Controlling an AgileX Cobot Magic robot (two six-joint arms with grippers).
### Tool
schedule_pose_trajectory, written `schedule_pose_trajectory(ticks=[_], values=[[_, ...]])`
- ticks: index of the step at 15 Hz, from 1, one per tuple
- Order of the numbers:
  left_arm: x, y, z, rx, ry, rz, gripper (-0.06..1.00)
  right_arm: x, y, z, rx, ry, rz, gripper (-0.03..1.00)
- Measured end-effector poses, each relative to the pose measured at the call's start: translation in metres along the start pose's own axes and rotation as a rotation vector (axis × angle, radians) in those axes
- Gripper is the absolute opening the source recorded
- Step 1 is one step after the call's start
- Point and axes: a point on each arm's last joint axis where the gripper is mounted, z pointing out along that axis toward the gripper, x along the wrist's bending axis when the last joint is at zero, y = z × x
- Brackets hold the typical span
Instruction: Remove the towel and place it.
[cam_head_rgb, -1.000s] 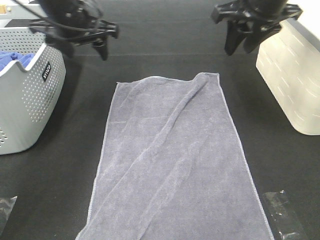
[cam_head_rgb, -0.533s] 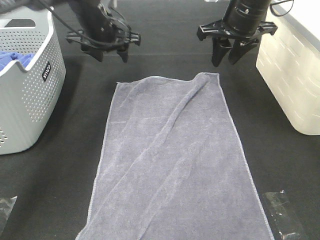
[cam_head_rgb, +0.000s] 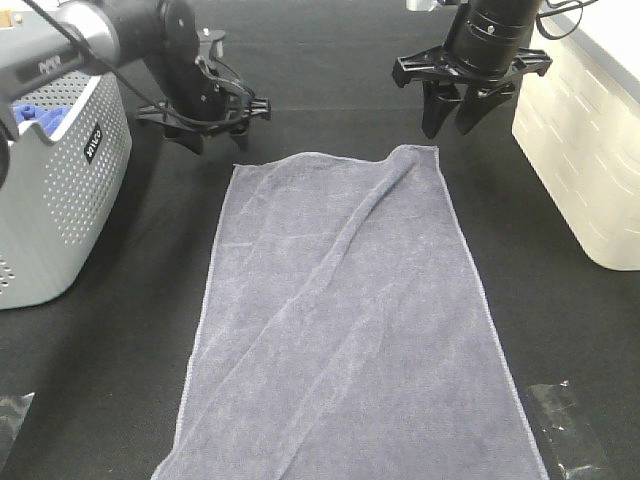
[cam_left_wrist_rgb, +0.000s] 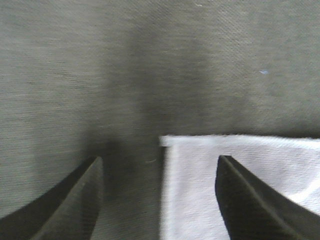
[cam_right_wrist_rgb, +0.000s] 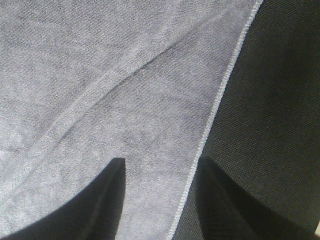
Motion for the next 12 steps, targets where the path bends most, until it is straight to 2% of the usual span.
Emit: schedule_pose_trajectory(ticks=[3, 6, 10, 11, 12], values=[[0.000, -0.005, 0.013, 0.005, -0.007, -0.005, 0.62, 0.000, 0.000, 0.000, 0.000, 0.001, 0.000, 0.43], [0.001, -0.010, 0.024, 0.010, -0.014, -0.013, 0.56, 0.000, 0.000, 0.000, 0.000, 0.001, 0.000, 0.43], [0.002, -0.013, 0.031, 0.020, -0.015, -0.016, 0.54, 0.000, 0.000, 0.000, 0.000, 0.001, 0.000, 0.43], [0.002, -0.014, 0.032, 0.021, -0.014, -0.015, 0.50, 0.000, 0.000, 0.000, 0.000, 0.001, 0.000, 0.43], [0.003, -0.014, 0.033, 0.021, -0.010, -0.013, 0.39, 0.000, 0.000, 0.000, 0.003, 0.001, 0.000, 0.43]])
